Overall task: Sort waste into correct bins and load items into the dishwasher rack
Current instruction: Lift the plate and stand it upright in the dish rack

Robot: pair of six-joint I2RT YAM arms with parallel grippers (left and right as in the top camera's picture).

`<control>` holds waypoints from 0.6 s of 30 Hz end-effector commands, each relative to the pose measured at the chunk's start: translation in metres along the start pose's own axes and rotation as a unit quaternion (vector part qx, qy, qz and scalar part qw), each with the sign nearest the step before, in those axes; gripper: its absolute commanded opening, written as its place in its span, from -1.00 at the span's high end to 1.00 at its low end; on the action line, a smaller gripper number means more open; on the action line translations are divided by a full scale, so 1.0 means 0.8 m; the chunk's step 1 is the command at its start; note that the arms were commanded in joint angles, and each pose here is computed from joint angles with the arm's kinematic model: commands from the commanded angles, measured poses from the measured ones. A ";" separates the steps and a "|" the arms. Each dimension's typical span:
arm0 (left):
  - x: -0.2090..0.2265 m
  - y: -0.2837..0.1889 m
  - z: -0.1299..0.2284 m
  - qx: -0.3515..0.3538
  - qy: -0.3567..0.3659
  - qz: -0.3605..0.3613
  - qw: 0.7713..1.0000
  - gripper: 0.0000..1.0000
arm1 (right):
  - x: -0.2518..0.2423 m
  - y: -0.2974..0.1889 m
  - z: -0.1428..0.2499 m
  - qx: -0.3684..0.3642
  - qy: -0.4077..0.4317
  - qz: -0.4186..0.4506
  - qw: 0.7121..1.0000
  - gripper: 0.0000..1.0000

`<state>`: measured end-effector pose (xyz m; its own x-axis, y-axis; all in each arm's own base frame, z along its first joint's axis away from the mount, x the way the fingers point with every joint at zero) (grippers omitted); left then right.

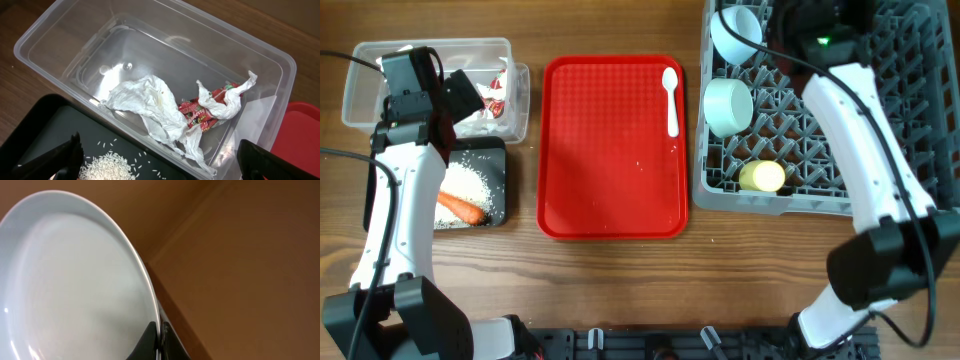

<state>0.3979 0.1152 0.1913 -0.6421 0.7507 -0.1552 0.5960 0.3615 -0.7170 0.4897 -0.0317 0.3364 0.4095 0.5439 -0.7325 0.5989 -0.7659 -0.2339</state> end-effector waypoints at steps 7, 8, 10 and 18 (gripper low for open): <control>0.001 0.000 -0.009 -0.009 0.001 -0.005 1.000 -1.00 | 0.115 0.050 0.036 0.031 -0.183 -0.026 0.982 0.91; 0.001 0.000 -0.009 -0.009 0.001 -0.005 1.000 -1.00 | 0.122 0.052 0.039 0.034 -0.188 -0.028 0.981 0.91; 0.001 0.000 -0.009 -0.009 0.001 -0.005 1.000 -1.00 | 0.134 0.055 0.044 0.035 -0.197 -0.036 0.979 0.91; 0.001 0.000 -0.009 -0.009 0.001 -0.005 1.000 -1.00 | 0.162 0.034 0.038 0.014 -0.189 -0.079 0.979 -1.00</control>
<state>0.3980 0.1152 0.1913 -0.6420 0.7507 -0.1554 0.5963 0.3615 -0.7168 0.5354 -0.0081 0.2265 0.0373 0.4682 -0.8828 0.5951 -0.7201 -0.3568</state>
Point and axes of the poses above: each gripper's point midway between its finger pads, its own y axis out along the fingers, its own x axis along the line the jaws close on, z = x × y, the point moved 2 cm from there along -y, back along the fingers, and after that the axes turned 11 degrees about -y, right-handed, at the moved point
